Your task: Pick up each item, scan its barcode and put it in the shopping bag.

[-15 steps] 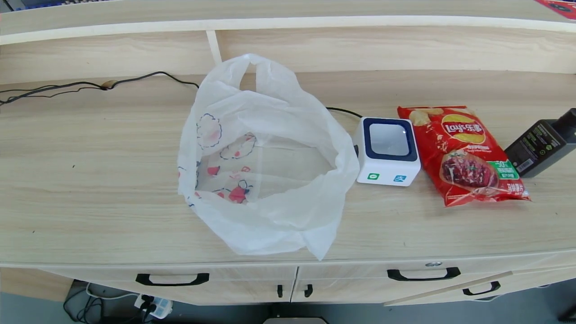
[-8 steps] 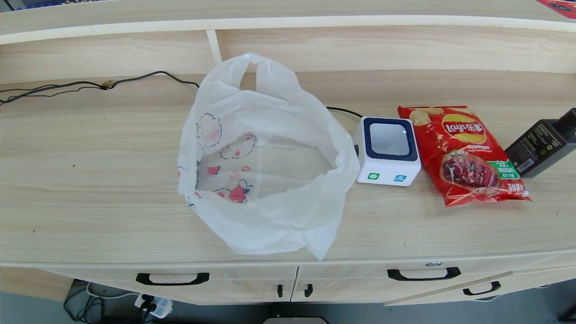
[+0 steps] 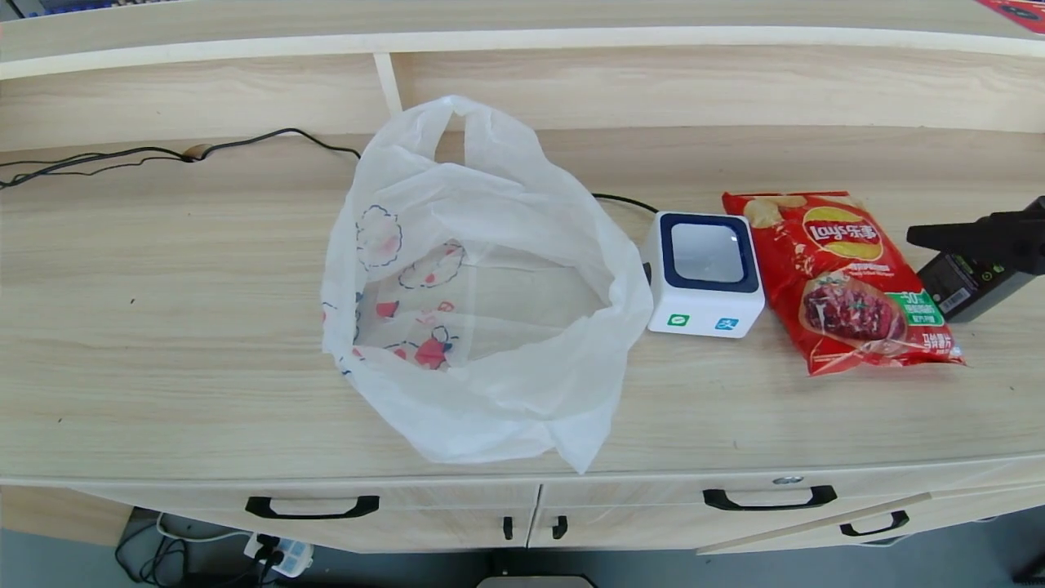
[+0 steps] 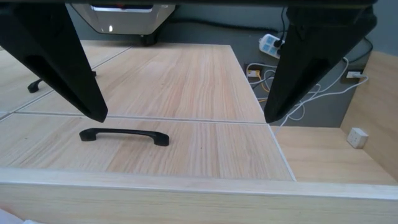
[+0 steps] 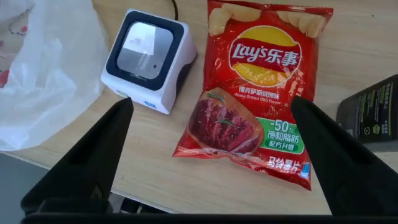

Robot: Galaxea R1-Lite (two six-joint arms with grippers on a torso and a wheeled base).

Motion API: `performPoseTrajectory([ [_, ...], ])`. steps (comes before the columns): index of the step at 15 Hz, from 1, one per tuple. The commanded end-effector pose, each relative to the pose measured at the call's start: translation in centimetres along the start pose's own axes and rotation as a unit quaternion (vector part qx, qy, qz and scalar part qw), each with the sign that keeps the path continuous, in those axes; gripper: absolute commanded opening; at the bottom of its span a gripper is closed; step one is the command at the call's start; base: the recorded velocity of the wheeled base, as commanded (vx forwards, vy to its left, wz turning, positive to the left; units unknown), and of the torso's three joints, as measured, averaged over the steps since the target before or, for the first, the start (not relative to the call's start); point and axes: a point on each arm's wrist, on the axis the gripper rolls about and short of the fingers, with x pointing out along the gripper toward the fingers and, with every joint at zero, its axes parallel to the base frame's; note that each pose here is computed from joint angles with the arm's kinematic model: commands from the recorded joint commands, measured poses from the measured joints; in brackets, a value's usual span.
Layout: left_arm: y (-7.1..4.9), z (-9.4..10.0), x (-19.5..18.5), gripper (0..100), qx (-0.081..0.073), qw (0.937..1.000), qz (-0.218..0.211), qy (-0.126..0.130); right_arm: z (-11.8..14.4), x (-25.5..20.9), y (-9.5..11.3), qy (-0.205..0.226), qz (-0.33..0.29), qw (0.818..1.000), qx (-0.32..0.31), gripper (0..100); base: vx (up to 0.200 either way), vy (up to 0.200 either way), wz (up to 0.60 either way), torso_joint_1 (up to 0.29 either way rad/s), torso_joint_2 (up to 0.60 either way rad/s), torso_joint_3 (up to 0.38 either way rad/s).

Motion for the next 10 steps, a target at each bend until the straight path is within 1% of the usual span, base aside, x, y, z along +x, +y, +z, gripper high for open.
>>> performPoseTrajectory([
  [1,0.0,0.0,0.0,100,0.0,1.0,0.0,-0.001,-0.7,2.3,-0.5,0.034,0.001,0.999,0.011,100,0.0,0.0,0.0,0.0,0.0,0.0],
  [4,0.0,0.0,0.0,100,-0.001,1.0,0.0,-0.001,-1.5,2.8,-0.8,0.051,-0.006,0.998,0.031,100,0.0,0.0,0.0,0.0,0.0,0.0],
  [8,0.0,0.0,0.0,100,-0.001,1.0,0.0,-0.001,-2.2,4.3,-1.3,0.072,-0.01,0.997,0.035,100,0.0,0.0,0.0,0.0,0.0,0.0],
  [10,0.0,0.0,0.0,100,-0.002,1.0,0.0,-0.001,-2.6,5.5,-1.6,0.075,-0.011,0.996,0.036,100,0.0,0.0,0.0,0.0,0.0,0.0],
])
